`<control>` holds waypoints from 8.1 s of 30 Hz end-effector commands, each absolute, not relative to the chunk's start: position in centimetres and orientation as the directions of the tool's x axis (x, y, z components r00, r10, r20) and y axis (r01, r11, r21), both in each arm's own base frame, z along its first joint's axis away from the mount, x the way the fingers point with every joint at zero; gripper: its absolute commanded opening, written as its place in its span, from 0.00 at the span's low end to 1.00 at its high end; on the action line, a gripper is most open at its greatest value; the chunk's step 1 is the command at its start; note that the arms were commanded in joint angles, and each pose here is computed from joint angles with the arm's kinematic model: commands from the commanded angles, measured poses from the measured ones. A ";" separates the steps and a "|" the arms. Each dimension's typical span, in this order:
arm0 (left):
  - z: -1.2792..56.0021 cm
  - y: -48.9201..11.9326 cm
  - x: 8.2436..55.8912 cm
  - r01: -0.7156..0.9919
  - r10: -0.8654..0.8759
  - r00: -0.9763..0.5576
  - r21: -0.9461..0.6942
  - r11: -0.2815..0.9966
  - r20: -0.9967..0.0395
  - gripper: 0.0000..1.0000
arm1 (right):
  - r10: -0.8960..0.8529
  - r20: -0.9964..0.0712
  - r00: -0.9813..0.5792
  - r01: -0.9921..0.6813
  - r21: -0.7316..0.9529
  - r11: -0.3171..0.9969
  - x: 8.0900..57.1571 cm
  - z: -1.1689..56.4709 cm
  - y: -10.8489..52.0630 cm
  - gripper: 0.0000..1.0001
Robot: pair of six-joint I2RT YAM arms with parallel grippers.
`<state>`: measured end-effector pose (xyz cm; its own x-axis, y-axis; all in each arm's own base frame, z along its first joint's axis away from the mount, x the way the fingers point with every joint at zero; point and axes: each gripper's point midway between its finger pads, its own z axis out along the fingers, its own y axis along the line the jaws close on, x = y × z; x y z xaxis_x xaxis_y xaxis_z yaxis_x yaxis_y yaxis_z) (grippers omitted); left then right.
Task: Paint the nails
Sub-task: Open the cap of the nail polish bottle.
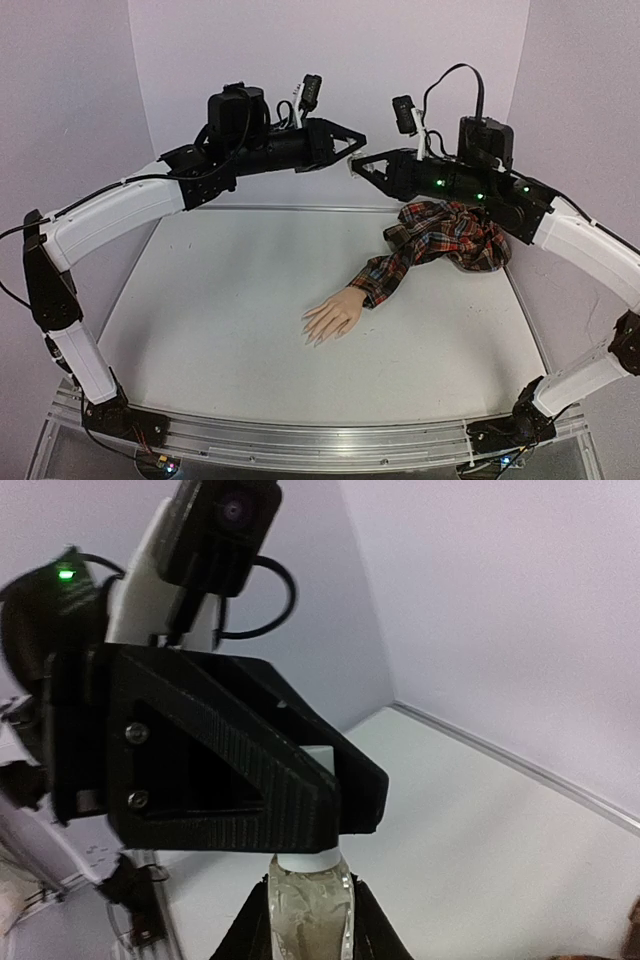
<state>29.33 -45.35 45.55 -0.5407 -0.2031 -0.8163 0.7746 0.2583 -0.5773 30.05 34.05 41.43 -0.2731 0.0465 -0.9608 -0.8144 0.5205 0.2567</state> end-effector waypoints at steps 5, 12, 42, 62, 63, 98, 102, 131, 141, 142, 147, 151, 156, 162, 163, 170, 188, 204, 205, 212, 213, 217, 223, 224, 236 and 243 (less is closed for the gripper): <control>45.8 -43.1 38.3 0.497 -0.477 -0.494 -0.686 0.530 -0.727 0.00 | -0.161 -0.985 -0.065 -0.331 -0.131 0.934 36.3 42.2 29.9 0.00; 46.0 -44.2 38.6 0.490 -0.523 -0.523 -0.740 0.462 -0.673 0.02 | -0.119 -0.992 -0.035 -0.378 -0.097 0.921 36.0 43.4 30.7 0.00; 51.9 -42.6 20.6 0.891 -0.192 -0.431 -0.383 -0.242 -0.881 0.61 | 0.076 -0.942 -0.326 -0.944 0.321 -0.075 20.7 48.2 34.4 0.00; 51.5 -43.3 21.8 0.899 -0.183 -0.429 -0.396 -0.189 -0.885 0.18 | 0.090 -0.929 -0.360 -0.932 0.362 0.004 23.8 46.4 34.6 0.00; 51.6 -43.3 22.0 0.900 -0.186 -0.428 -0.398 -0.178 -0.884 0.16 | 0.092 -0.928 -0.360 -0.932 0.362 0.011 24.0 46.3 34.6 0.00; 46.8 -44.9 34.0 0.694 -0.396 -0.496 -0.626 0.354 -0.773 0.43 | -0.058 -0.989 -0.139 -0.623 0.042 0.781 31.7 41.6 31.6 0.00; 48.0 -44.1 30.0 0.789 -0.318 -0.491 -0.568 0.232 -0.811 0.64 | -0.041 -0.988 -0.150 -0.750 0.087 0.656 29.8 41.9 31.8 0.00; 51.2 -43.6 19.7 0.841 -0.129 -0.480 -0.413 -0.350 -0.868 0.54 | 0.065 -0.946 -0.317 -0.947 0.311 -0.080 22.1 46.7 34.1 0.00; 51.5 -43.7 21.0 0.878 -0.157 -0.450 -0.404 -0.255 -0.879 0.15 | 0.113 -0.948 -0.298 -0.952 0.304 0.043 24.2 46.0 33.8 0.00; 51.5 -43.9 21.3 0.882 -0.159 -0.452 -0.412 -0.231 -0.878 0.10 | 0.122 -0.949 -0.290 -0.951 0.300 0.073 24.5 45.9 33.6 0.00; 51.1 -44.7 24.4 0.889 -0.193 -0.456 -0.453 -0.063 -0.869 0.00 | 0.129 -0.969 -0.213 -0.907 0.245 0.343 27.5 44.7 32.5 0.00; 49.1 -44.9 29.3 0.816 -0.246 -0.478 -0.530 0.231 -0.843 0.00 | 0.007 -0.997 -0.076 -0.757 0.063 0.650 29.5 43.2 31.7 0.00; 45.7 -44.2 34.5 0.608 -0.383 -0.541 -0.663 0.437 -0.749 0.00 | -0.155 -0.988 0.010 -0.443 -0.144 0.885 32.1 43.0 30.2 0.00; 45.2 -45.2 36.6 0.528 -0.457 -0.560 -0.723 0.446 -0.691 0.00 | -0.228 -0.972 0.051 -0.341 -0.231 0.911 32.3 43.7 32.5 0.00; 45.4 -45.4 36.5 0.530 -0.458 -0.564 -0.727 0.437 -0.687 0.00 | -0.219 -0.974 0.050 -0.350 -0.223 0.910 32.3 43.7 32.7 0.00; 46.8 -45.6 35.2 0.578 -0.435 -0.573 -0.719 0.386 -0.695 0.29 | -0.143 -0.985 0.098 -0.497 -0.173 0.850 30.6 44.2 34.3 0.00; 52.5 -41.8 20.4 0.918 -0.309 -0.396 -0.364 -0.158 -0.865 0.89 | 0.145 -0.986 -0.083 -0.940 0.126 0.316 23.4 46.8 32.3 0.00; 52.8 -43.0 19.6 0.911 -0.239 -0.392 -0.339 -0.234 -0.888 0.44 | 0.153 -0.954 -0.259 -0.965 0.262 -0.003 22.3 47.5 34.1 0.00; 52.6 -43.1 19.7 0.910 -0.233 -0.394 -0.343 -0.231 -0.889 0.42 | 0.154 -0.953 -0.262 -0.964 0.265 -0.002 22.5 47.4 34.2 0.00; 52.2 -43.4 20.6 0.915 -0.226 -0.397 -0.364 -0.176 -0.889 0.18 | 0.173 -0.949 -0.263 -0.961 0.273 0.034 23.5 47.5 33.9 0.00; 52.2 -43.4 20.8 0.916 -0.230 -0.396 -0.367 -0.161 -0.889 0.15 | 0.176 -0.949 -0.261 -0.961 0.272 0.041 23.6 47.5 33.9 0.00; 52.2 -43.6 22.5 0.914 -0.250 -0.405 -0.398 -0.079 -0.880 0.02 | 0.203 -0.949 -0.241 -0.957 0.267 0.116 24.7 47.5 33.6 0.00; 50.4 -43.4 28.5 0.807 -0.363 -0.443 -0.542 0.237 -0.819 0.00 | 0.178 -0.976 -0.124 -0.808 0.204 0.552 28.8 46.2 31.7 0.00; 49.9 -43.3 29.4 0.778 -0.386 -0.438 -0.557 0.290 -0.812 0.00 | 0.162 -0.981 -0.104 -0.754 0.184 0.631 29.5 45.9 31.4 0.00; 49.2 -45.7 30.4 0.745 -0.367 -0.504 -0.609 0.273 -0.782 0.28 | 0.087 -0.995 -0.040 -0.724 0.089 0.684 29.3 44.8 32.2 0.00; 50.2 -42.7 26.6 0.760 -0.234 -0.585 -0.626 0.176 -0.777 0.70 | 0.021 -1.000 -0.018 -0.851 0.026 0.524 26.6 43.3 32.1 0.00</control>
<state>30.08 -46.28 45.50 -0.5719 -0.2657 -0.7761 0.7258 0.2769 -0.6297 29.20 32.60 41.62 -0.1048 0.0149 -0.9944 -0.7647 0.6381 0.0901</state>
